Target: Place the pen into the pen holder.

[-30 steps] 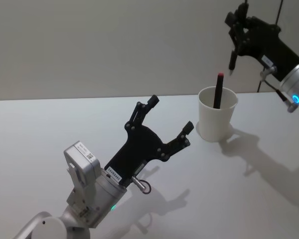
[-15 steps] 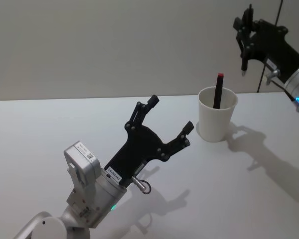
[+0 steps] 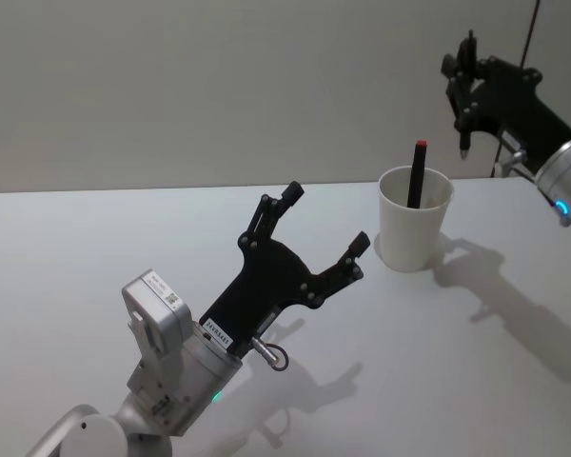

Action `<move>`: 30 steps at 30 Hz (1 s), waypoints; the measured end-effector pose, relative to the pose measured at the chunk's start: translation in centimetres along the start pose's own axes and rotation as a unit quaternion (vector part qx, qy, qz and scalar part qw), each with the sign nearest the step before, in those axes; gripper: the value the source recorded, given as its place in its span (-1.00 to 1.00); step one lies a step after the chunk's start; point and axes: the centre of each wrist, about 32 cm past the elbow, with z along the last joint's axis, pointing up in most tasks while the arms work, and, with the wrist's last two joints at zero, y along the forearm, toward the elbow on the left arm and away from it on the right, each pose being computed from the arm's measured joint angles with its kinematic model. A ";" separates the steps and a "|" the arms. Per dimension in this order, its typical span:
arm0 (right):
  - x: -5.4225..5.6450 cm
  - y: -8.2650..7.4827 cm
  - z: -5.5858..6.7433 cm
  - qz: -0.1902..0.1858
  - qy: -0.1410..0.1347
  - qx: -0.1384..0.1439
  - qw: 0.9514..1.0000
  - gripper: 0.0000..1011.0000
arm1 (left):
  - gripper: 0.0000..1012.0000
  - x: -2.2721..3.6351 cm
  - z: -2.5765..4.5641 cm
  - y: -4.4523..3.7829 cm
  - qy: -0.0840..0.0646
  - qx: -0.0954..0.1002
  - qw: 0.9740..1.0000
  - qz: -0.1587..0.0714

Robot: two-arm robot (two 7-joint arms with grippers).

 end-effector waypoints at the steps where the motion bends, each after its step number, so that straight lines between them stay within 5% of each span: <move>1: 0.0 0.1 -0.1 0.001 0.000 -0.001 1.000 -0.71 | 0.98 0.00 0.00 0.00 0.000 0.000 1.000 0.000; 30: -1.6 2.2 -3.9 0.031 0.022 -0.021 0.999 -0.71 | 0.98 0.00 0.00 0.00 0.000 0.000 1.000 0.000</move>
